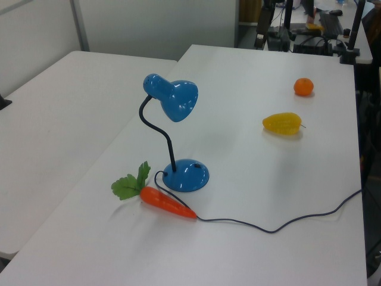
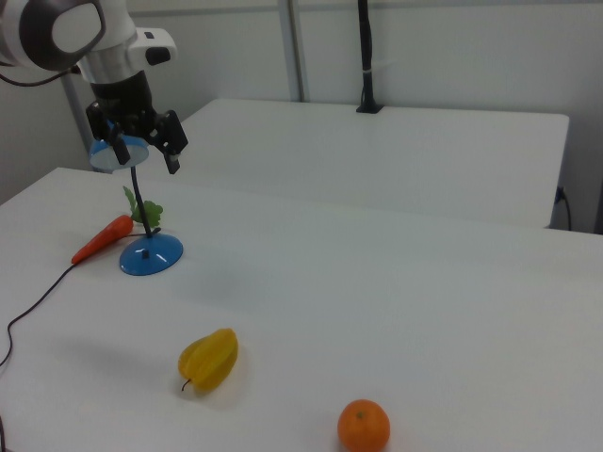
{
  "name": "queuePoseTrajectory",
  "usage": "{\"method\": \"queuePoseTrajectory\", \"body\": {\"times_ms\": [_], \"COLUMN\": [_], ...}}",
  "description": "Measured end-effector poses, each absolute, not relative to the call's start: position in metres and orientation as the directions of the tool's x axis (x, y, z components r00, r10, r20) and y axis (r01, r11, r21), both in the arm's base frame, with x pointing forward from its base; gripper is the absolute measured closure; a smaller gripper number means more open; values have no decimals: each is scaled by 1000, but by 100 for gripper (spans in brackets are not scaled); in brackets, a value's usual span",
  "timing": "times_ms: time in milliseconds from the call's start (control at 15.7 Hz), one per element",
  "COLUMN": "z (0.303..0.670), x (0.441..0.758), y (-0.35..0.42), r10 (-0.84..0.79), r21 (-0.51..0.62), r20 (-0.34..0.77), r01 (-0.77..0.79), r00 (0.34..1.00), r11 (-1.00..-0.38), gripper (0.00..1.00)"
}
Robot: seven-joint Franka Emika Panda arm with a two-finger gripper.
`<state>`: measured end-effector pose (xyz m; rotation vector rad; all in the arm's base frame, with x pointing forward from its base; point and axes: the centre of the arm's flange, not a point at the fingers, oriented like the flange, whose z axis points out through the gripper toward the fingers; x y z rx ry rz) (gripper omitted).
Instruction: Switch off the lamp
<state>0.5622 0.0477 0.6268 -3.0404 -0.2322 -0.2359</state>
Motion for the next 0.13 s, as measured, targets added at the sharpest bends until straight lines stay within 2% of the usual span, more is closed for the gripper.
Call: {"method": "queuePoseTrajectory", "body": {"times_ms": [128], "z": [627], "x": [562], "y": [49], "r10": [146], "r21": [-71], "r20": [159], "r01": [159], "r00": [976], "r11": [-985], "gripper": [0]}}
